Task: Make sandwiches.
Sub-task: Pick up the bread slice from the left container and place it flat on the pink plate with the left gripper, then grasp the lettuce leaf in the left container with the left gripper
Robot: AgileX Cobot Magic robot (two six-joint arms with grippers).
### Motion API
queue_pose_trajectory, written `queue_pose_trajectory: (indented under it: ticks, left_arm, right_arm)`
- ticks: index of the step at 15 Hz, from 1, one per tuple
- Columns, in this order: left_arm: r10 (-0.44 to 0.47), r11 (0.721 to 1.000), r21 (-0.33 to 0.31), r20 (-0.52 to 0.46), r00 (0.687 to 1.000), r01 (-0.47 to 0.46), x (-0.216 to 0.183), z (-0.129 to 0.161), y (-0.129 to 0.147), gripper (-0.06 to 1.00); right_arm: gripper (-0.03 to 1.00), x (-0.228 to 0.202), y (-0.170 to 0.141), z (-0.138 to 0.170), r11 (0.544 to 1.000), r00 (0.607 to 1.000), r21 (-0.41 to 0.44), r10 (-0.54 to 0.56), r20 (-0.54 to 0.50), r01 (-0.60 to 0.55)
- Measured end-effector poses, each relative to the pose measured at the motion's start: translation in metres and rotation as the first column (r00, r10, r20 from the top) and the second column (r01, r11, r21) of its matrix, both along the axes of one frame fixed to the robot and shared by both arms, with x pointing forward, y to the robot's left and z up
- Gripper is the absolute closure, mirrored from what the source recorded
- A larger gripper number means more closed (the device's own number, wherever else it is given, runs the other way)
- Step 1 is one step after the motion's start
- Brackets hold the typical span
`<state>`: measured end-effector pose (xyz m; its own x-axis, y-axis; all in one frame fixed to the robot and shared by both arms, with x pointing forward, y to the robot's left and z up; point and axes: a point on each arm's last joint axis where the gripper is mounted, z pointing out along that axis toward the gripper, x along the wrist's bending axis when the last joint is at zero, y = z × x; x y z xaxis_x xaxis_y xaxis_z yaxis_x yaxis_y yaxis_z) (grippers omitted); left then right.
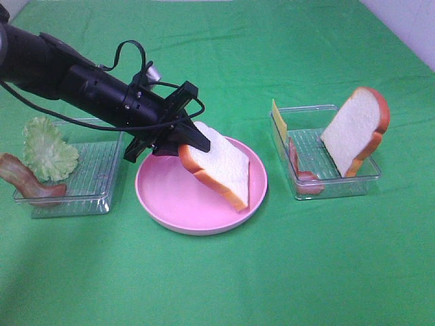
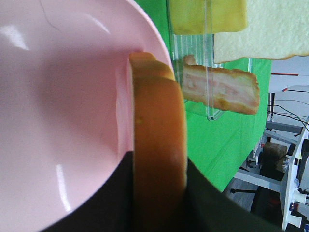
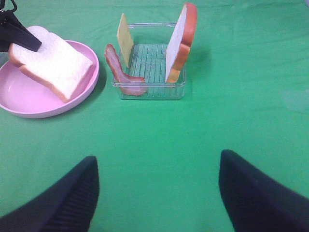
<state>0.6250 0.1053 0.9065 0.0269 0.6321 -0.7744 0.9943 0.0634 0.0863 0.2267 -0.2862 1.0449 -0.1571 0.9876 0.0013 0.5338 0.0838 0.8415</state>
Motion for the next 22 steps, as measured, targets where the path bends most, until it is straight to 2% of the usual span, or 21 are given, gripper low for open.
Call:
queue_pose_trajectory:
  ticks: [7, 9, 11, 12, 13, 15, 16, 17, 18, 20, 21, 22]
  left_arm:
    - [-0.028, 0.999, 0.025, 0.015, 0.999, 0.028, -0.002, -0.011, -0.007, 0.72]
    - [-0.061, 0.996, 0.063, 0.029, 0.998, 0.059, -0.003, -0.013, -0.005, 0.56]
    - [-0.115, 0.985, 0.132, 0.045, 0.992, 0.108, 0.000, -0.011, -0.004, 0.35]
    - [-0.143, 0.971, 0.202, 0.049, 0.988, 0.131, 0.002, -0.007, -0.001, 0.32]
    - [-0.143, 0.971, 0.202, 0.049, 0.988, 0.131, 0.002, -0.007, -0.001, 0.32]
    - [-0.179, 0.936, 0.323, 0.087, 0.980, 0.142, 0.007, 0.010, 0.007, 0.31]
    - [-0.189, 0.905, 0.409, 0.134, 0.973, 0.120, 0.008, 0.033, 0.015, 0.31]
    - [-0.182, 0.900, 0.423, 0.144, 0.973, 0.106, 0.008, 0.039, 0.016, 0.31]
    - [-0.165, 0.877, 0.475, 0.171, 0.971, 0.066, 0.006, 0.057, 0.023, 0.31]
    - [-0.119, 0.854, 0.521, 0.184, 0.976, 0.006, 0.002, 0.077, 0.032, 0.31]
    - [-0.119, 0.854, 0.521, 0.184, 0.976, 0.006, 0.002, 0.077, 0.032, 0.31]
    - [-0.098, 0.835, 0.550, 0.189, 0.977, -0.022, -0.001, 0.087, 0.037, 0.31]
  right_arm:
    - [0.31, 0.000, 0.000, 0.000, 1.000, 1.000, 0.000, 0.000, 0.000, 0.000]
    - [0.31, 0.000, 0.000, 0.000, 1.000, 1.000, 0.000, 0.000, 0.000, 0.000]
    - [0.31, 0.000, 0.000, 0.000, 1.000, 1.000, 0.000, 0.000, 0.000, 0.000]
    - [0.31, 0.000, 0.000, 0.000, 1.000, 1.000, 0.000, 0.000, 0.000, 0.000]
    - [0.31, 0.000, 0.000, 0.000, 1.000, 1.000, 0.000, 0.000, 0.000, 0.000]
    - [0.31, 0.000, 0.000, 0.000, 1.000, 1.000, 0.000, 0.000, 0.000, 0.000]
    - [0.31, 0.000, 0.000, 0.000, 1.000, 1.000, 0.000, 0.000, 0.000, 0.000]
    - [0.31, 0.000, 0.000, 0.000, 1.000, 1.000, 0.000, 0.000, 0.000, 0.000]
    - [0.31, 0.000, 0.000, 0.000, 1.000, 1.000, 0.000, 0.000, 0.000, 0.000]
    - [0.31, 0.000, 0.000, 0.000, 1.000, 1.000, 0.000, 0.000, 0.000, 0.000]
    - [0.31, 0.000, 0.000, 0.000, 1.000, 1.000, 0.000, 0.000, 0.000, 0.000]
    - [0.31, 0.000, 0.000, 0.000, 1.000, 1.000, 0.000, 0.000, 0.000, 0.000]
